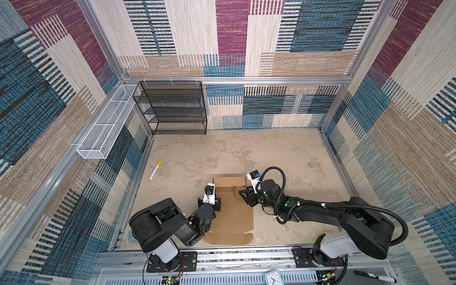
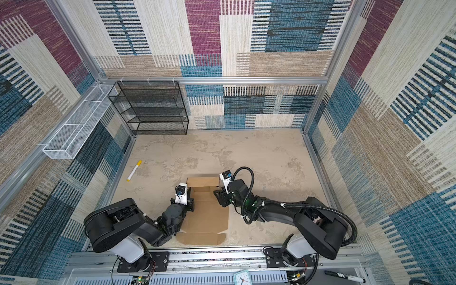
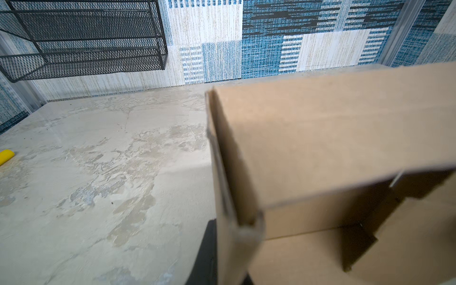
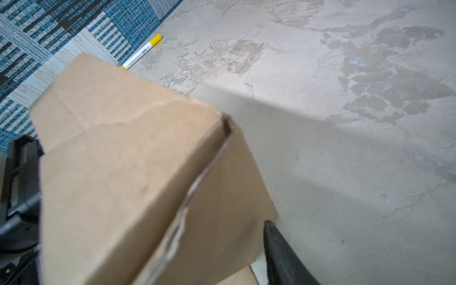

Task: Assemble paper box
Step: Fold the bottom flaps of a flat cardboard box at the center of the table.

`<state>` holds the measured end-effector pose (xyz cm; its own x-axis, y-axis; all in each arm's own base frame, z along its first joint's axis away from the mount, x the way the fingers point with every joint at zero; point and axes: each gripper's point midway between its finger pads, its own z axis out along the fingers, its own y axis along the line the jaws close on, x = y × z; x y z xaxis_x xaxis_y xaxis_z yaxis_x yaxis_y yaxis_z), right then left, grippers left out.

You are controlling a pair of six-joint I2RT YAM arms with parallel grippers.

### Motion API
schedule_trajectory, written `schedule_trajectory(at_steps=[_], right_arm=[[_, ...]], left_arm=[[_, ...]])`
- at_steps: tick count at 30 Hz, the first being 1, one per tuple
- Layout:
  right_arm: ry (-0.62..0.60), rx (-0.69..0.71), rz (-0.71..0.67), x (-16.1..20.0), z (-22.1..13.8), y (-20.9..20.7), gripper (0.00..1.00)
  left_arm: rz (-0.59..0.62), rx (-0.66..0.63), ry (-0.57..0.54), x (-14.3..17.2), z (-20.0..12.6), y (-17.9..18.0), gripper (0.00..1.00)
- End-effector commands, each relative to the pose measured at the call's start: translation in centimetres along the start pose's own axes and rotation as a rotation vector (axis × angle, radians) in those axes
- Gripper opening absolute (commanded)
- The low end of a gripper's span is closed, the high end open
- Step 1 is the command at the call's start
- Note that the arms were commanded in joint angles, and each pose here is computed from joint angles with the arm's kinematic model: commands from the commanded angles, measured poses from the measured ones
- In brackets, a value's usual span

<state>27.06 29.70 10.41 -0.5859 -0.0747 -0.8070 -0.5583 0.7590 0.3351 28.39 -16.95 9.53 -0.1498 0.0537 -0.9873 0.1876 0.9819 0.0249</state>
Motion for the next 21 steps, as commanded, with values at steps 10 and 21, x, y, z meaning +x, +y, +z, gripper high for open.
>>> schedule_trajectory(at_steps=[10,21], right_arm=[[-0.047,0.18,0.051,-0.6,1.4,-1.8,0.36],[-0.011,0.34,0.072,0.7,2.4,-2.8,0.26]], left_arm=[[-0.011,0.032,-0.026,-0.7,-0.2,-0.5,0.0],[-0.021,0.021,-0.029,-0.8,-0.3,-0.2,0.0]])
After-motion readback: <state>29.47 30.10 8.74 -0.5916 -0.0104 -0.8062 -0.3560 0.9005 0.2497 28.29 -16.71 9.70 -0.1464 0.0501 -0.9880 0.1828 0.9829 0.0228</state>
